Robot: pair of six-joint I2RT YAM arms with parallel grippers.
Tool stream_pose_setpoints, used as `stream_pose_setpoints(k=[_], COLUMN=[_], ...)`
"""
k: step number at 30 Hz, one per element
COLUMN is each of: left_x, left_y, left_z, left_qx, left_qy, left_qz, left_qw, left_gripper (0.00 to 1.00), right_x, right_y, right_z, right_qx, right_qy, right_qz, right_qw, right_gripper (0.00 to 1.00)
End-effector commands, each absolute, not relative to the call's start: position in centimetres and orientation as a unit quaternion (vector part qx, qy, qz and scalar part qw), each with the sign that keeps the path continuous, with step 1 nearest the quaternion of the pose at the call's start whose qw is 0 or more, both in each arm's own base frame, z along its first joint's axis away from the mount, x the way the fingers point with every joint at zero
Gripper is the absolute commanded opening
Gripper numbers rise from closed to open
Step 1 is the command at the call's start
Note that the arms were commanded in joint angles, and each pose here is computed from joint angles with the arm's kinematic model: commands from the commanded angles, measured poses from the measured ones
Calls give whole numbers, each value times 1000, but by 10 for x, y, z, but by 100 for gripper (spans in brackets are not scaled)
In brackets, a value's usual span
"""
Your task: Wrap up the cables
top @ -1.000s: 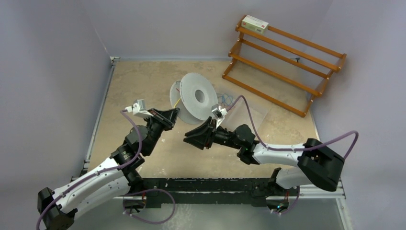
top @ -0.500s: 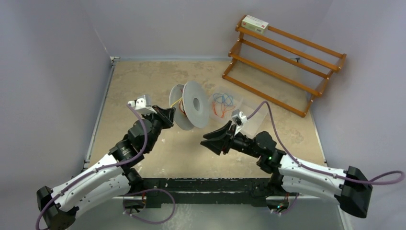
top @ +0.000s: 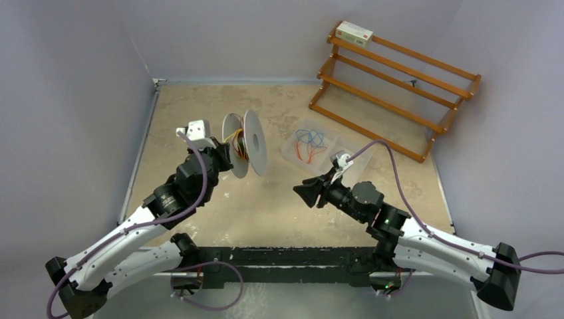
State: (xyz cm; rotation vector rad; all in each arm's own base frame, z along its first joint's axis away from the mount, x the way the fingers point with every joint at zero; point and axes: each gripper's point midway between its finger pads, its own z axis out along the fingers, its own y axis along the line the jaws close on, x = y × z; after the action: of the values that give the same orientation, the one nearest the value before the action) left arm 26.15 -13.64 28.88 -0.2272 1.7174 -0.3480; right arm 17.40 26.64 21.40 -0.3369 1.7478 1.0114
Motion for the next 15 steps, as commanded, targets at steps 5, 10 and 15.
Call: stream_pose_setpoints(k=[5, 10, 15], left_x=[270, 275, 280], left_y=[-123, -126, -131], left_z=[317, 302, 283], left_qx=[-114, -101, -91], left_qy=[739, 757, 769], left_qz=[-108, -83, -67], left_qw=[655, 640, 630], left_gripper=[0, 0, 0], right_x=[184, 183, 183], right_y=[258, 260, 261], right_z=[220, 214, 210], right_qx=[-117, -117, -118], right_qy=[734, 737, 738], right_qz=[400, 403, 405], right_qw=[536, 529, 526], right_gripper=[49, 49, 49])
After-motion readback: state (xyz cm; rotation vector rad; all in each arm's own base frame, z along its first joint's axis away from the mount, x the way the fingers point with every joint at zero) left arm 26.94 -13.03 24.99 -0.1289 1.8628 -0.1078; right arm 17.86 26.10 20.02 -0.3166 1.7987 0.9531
